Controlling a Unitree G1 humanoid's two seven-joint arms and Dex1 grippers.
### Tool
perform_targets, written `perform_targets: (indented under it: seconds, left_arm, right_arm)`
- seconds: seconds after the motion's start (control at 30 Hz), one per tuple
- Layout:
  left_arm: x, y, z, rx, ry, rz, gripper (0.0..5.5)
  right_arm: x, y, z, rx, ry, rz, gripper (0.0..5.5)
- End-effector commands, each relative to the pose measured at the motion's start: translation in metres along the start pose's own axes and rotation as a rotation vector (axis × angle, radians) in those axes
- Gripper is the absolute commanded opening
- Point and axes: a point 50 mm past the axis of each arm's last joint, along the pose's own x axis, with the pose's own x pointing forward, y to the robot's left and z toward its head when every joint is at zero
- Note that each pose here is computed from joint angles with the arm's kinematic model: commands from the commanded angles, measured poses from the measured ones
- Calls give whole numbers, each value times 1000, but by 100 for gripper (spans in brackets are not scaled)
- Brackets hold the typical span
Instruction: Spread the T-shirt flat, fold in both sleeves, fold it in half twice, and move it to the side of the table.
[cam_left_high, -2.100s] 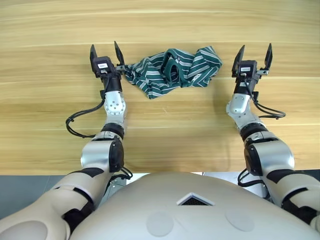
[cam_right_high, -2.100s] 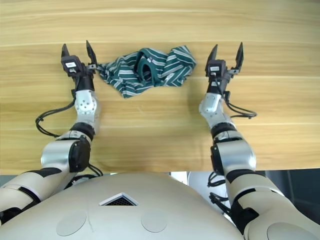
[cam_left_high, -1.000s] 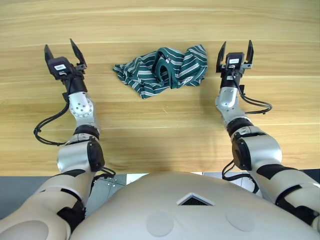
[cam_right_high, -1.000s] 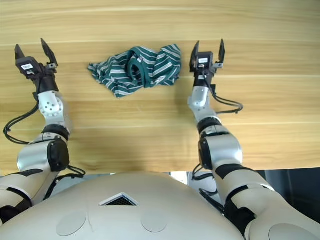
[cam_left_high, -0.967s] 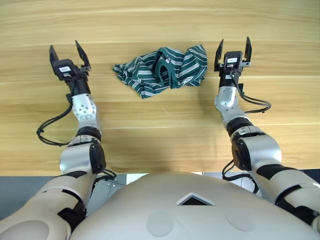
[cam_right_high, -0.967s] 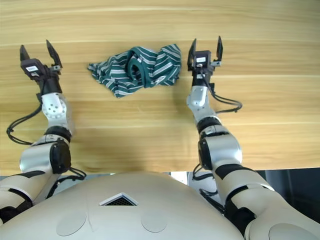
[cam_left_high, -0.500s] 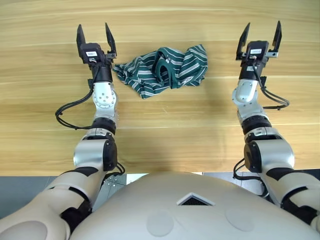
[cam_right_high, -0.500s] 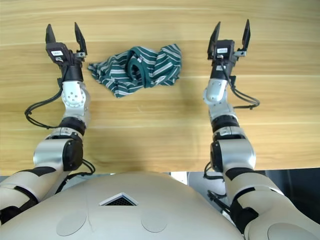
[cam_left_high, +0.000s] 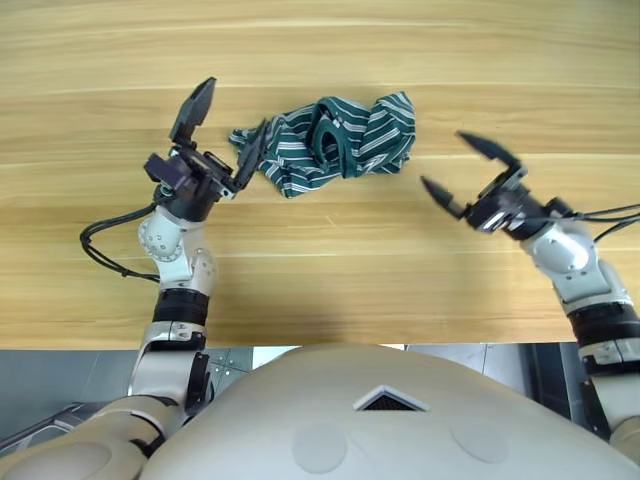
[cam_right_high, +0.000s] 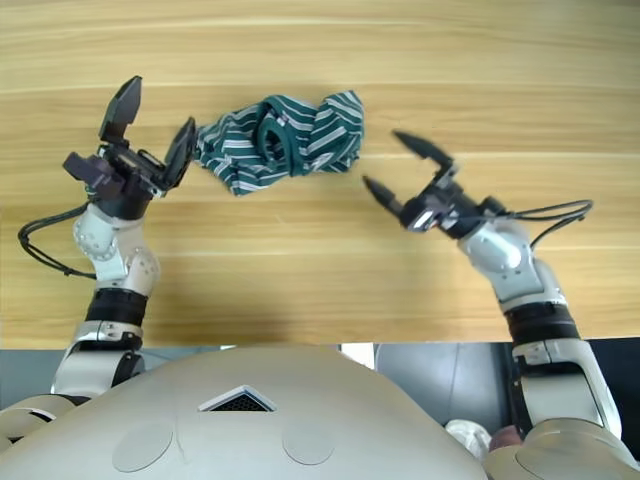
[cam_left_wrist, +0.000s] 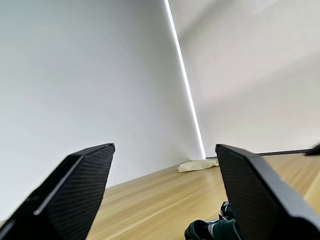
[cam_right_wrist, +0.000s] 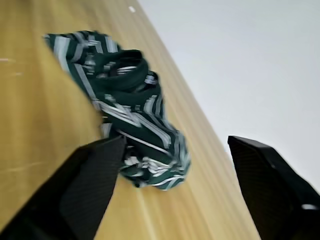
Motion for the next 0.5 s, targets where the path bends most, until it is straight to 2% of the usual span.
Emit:
perform_targets:
  seconds: [0.03,0.17,0.27,0.5]
  left_arm:
    - [-1,5,-4,41,41,-13,377]
    - [-5,0,-10,95,100,-63,377]
    - [-5,0,-15,92,112,-49,377]
    - [1,-5,-21,76,111,-52,377]
  right_arm:
    - [18,7,3,-38,16,80,379]
    - [54,16,-18,-113,112,121,379]
    - [69,23,-24,-175,123,156,379]
    - [81,28,-32,-189,117,174,379]
